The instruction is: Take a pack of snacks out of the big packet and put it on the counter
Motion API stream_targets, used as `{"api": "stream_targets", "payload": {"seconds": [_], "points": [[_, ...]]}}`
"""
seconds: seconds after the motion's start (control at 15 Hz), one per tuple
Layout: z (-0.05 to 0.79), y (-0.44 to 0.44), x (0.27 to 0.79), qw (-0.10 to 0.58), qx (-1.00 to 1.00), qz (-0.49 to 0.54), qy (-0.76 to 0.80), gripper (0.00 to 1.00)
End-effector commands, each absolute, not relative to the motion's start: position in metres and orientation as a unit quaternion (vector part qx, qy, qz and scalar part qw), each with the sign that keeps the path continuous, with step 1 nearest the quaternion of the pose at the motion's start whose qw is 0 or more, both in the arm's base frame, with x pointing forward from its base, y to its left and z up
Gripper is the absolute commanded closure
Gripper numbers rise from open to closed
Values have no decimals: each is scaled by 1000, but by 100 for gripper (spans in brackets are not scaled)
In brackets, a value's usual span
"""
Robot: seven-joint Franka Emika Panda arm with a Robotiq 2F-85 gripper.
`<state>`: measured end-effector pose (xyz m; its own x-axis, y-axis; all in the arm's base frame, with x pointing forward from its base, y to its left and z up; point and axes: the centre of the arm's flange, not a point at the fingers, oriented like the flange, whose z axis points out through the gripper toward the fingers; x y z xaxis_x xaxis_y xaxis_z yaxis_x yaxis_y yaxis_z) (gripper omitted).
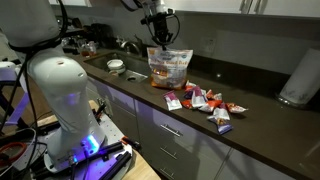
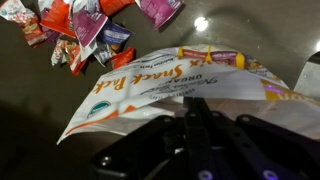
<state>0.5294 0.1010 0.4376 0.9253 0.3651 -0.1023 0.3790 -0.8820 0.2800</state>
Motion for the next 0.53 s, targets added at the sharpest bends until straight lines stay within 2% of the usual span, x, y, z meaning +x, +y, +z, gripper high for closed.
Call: {"api": "stream_targets", "payload": {"seconds": [0.0,0.13,0.47], "points": [[446,102,525,151,971,-21,183,69],[437,101,527,146,972,-8,184,64],[395,98,538,129,972,21,193,33]]}}
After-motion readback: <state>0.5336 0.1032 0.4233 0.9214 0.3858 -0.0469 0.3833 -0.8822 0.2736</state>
